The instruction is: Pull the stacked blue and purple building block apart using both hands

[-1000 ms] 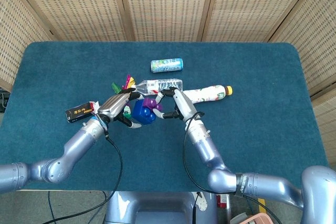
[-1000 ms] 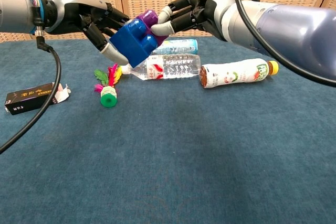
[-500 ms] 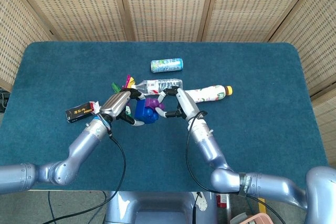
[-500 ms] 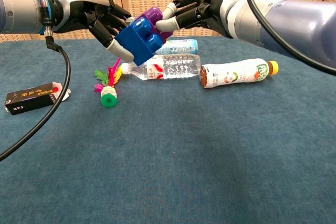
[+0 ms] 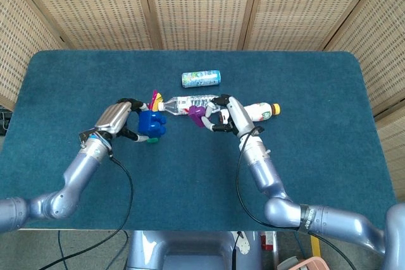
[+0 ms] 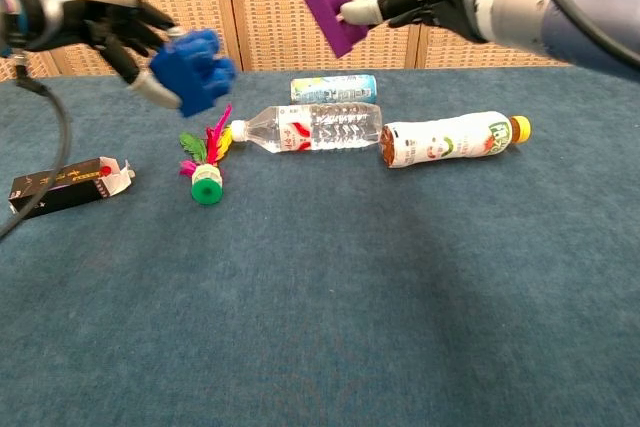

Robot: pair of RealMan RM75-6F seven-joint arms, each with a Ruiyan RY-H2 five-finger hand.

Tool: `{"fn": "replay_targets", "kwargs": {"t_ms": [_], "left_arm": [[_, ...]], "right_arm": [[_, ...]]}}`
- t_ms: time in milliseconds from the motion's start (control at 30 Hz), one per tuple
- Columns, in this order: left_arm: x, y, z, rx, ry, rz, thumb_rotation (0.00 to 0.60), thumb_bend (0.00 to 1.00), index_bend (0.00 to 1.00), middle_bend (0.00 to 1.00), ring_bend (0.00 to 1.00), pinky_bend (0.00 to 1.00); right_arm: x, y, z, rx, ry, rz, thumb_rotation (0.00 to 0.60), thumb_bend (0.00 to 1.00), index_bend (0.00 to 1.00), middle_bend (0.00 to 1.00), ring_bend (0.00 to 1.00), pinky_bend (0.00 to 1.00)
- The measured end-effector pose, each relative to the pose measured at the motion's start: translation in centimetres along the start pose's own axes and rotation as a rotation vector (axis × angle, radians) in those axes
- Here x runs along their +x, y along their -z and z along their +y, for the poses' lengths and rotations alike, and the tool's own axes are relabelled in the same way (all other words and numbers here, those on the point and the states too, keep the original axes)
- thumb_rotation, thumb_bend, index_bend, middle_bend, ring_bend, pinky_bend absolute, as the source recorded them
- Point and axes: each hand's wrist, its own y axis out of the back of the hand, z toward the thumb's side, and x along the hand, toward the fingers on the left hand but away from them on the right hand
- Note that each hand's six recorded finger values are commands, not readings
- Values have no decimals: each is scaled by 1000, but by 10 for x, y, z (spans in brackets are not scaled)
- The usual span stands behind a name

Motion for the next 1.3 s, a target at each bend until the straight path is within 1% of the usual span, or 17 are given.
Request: {"fn": "replay_targets", "kwargs": {"t_ms": [167,233,300,333,400,433,467,500,533,567,600,633,733,867,967,1167,1300], "left_arm": [[-5,39,18,104,-43,50,600,209,594,506,164,73],[-7,54,22,158,-58,72,600,209,583,492,164,68],[-10,71,24,214,-67,99,600,208,530,448,164,58],[-11,77,24,231,-68,108,600,199,467,396,162,46],[-12,86,23,250,-70,123,600,140,265,222,104,18],[-12,89,22,254,-70,126,600,85,133,108,55,6],[-12,93,20,253,-66,131,600,36,35,28,12,0],[-13,95,18,247,-62,132,600,15,6,4,1,0],[-12,96,17,239,-59,132,600,2,0,0,0,0],[-13,97,16,226,-56,131,600,0,0,0,0,0],[-13,99,15,217,-56,129,600,0,0,0,0,0],[-13,100,15,212,-58,126,600,0,0,0,0,0],[-17,103,17,191,-69,117,600,0,0,0,0,0],[-31,110,29,175,-117,118,600,0,0,0,0,0],[-46,115,40,169,-172,117,600,0,0,0,0,0],[-82,129,51,172,-278,128,600,0,0,0,0,0],[-120,149,47,178,-349,168,600,0,0,0,0,0]], "right_arm": [[2,13,13,65,15,-15,600,387,624,677,273,82],[3,22,16,129,14,-23,600,387,624,677,273,82],[5,33,18,216,7,-30,600,387,624,677,273,82],[6,38,18,257,3,-31,600,387,624,677,272,82],[9,49,19,361,-8,-31,600,387,624,677,273,82],[10,54,19,406,-14,-30,600,385,623,664,272,82],[12,59,19,449,-20,-29,600,348,574,594,266,82],[13,63,19,489,-26,-26,600,258,459,459,227,82],[14,68,19,534,-34,-21,600,181,355,336,180,75],[16,71,18,564,-43,-19,600,74,188,162,98,56],[18,76,17,599,-60,-19,600,12,72,50,32,32],[19,79,17,619,-74,-20,600,0,31,12,8,17],[22,81,18,669,-95,-12,600,0,0,0,0,1],[31,74,31,741,-70,42,600,0,0,0,0,0],[43,70,47,787,-45,79,600,0,0,0,0,0],[73,75,79,862,18,129,600,0,0,0,0,0],[111,92,114,946,106,150,600,0,0,0,0,0]]}}
